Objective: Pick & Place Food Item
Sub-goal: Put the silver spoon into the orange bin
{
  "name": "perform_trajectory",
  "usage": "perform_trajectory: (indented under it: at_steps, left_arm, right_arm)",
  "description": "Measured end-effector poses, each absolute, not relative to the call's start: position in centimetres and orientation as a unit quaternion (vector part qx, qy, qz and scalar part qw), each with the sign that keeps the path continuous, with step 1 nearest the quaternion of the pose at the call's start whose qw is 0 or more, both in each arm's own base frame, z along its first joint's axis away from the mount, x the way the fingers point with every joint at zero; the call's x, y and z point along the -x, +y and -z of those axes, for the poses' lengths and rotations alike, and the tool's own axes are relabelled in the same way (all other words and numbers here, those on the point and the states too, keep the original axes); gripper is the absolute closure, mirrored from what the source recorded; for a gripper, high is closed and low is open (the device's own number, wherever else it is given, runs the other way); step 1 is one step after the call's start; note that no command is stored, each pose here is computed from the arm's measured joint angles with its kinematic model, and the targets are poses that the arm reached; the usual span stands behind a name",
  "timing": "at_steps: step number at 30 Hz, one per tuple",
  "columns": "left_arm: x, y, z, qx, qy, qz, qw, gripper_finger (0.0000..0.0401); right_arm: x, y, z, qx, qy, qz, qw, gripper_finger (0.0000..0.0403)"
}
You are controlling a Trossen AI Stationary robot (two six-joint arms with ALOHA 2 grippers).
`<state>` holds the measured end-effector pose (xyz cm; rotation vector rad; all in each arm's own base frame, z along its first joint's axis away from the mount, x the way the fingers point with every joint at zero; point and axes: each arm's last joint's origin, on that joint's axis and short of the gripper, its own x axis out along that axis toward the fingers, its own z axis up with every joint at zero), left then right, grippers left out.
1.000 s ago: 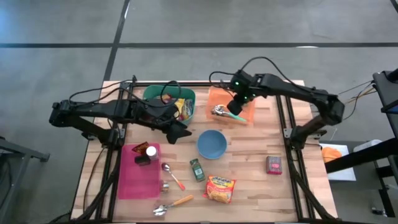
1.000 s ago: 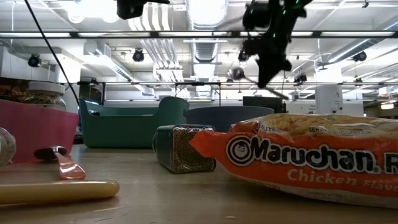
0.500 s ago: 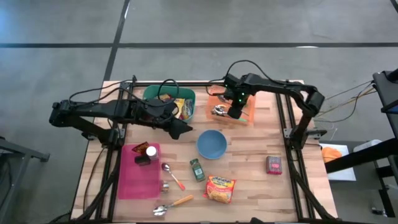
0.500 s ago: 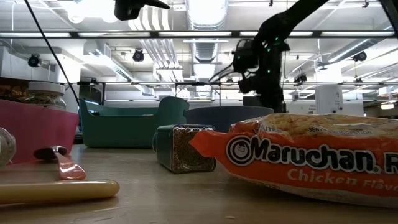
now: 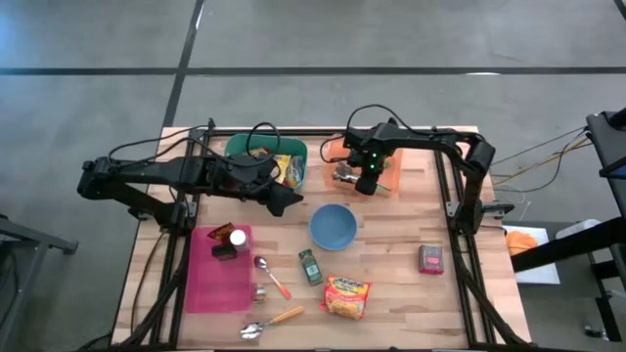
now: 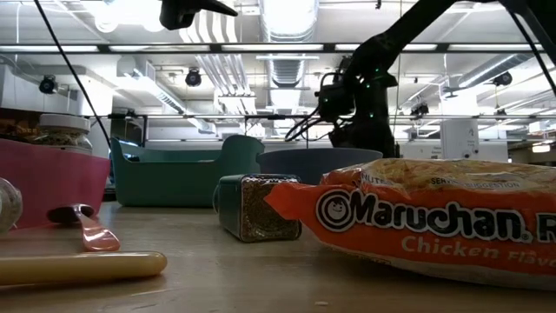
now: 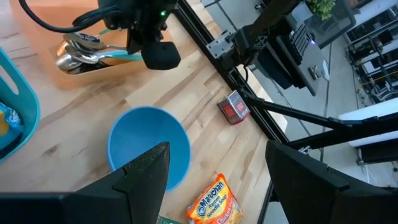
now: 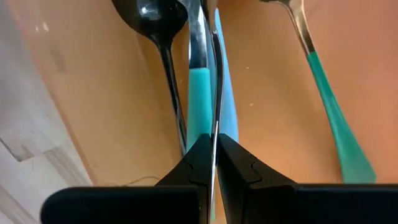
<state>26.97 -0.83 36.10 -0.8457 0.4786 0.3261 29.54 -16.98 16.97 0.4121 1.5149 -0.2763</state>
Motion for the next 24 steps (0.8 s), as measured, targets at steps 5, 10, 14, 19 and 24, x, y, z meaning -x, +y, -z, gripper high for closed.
perform_trajectory:
  at_steps: [5,10,14,19,24]
  left_arm:
    - [-26.97,-0.82,-36.1,0.405,0.229,-0.156,0.871,0.0135]
    - [-26.97,-0.81,-36.1,0.405,0.229,-0.156,0.871,0.0135]
    - [-26.97,-0.81,-36.1,0.405,0.229,-0.156,0.871,0.0135]
    - [-26.97,-0.81,-36.1,0.405,0.229,-0.156,0.871,0.0135]
    - [-26.97,-0.81,-36.1,0.405,0.229,-0.156,0.871,0.0135]
  right_arm:
    - [-29.78,-16.97,-16.49,-0.185,0.683,0.127,0.695,0.0395]
    - [-29.95,-16.9,-16.61,-0.198,0.673,0.143,0.698,0.0395]
    - [-29.91,-16.79,-17.05,-0.213,0.664,0.143,0.702,0.0394]
    - [-29.84,-16.74,-17.07,-0.219,0.666,0.144,0.698,0.0368]
    - [-29.83,-16.73,-17.07,-0.22,0.666,0.144,0.698,0.0295]
